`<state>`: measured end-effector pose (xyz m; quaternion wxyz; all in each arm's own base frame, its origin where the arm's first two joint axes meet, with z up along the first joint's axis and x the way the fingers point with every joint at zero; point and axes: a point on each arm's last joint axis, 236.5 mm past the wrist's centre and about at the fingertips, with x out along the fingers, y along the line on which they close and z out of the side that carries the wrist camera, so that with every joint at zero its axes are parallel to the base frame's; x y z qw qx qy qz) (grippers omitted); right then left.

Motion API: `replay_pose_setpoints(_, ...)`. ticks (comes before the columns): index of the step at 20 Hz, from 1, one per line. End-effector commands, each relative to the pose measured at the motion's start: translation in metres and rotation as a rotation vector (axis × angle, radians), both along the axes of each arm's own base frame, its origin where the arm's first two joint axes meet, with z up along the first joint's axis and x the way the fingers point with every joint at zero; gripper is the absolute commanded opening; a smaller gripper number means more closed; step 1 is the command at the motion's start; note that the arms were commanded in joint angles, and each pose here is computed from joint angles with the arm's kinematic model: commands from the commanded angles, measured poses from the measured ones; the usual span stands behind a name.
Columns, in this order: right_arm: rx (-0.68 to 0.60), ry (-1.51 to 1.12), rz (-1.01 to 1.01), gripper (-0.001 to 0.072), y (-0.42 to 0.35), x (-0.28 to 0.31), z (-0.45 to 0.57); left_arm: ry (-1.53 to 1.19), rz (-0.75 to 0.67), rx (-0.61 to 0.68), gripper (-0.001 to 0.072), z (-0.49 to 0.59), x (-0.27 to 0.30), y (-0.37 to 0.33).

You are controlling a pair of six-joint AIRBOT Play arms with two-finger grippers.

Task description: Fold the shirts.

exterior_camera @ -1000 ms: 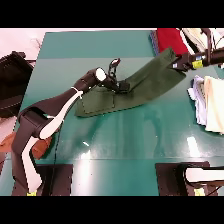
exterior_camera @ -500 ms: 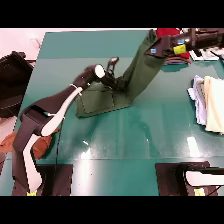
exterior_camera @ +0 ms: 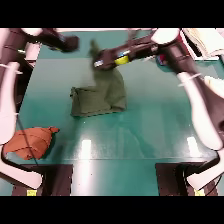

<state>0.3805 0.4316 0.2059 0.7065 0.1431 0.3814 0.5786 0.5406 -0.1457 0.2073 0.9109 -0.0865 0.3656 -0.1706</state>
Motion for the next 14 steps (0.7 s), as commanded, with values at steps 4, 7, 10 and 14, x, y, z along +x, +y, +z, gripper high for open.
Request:
replay_pose_setpoints(4,0.013,0.019,0.045,0.0378,0.05,-0.012,-0.04,-0.102,0.097,0.043,0.0026,0.065,-0.028,0.068)
replay_pose_setpoints(7,-0.121,0.055,-0.111,0.0366,-0.034,0.032,-0.079,-0.077,0.079,0.043,0.0026,0.053,-0.028,0.058)
replay_pose_setpoints(10,-0.259,0.169,-0.326,0.0366,-0.141,0.065,-0.129,-0.081,0.018,0.061,0.0026,0.046,-0.03,0.034)
replay_pose_setpoints(14,-0.342,0.411,-0.461,0.0557,-0.224,0.059,-0.211,-0.123,-0.045,0.064,0.0026,0.051,-0.031,0.004)
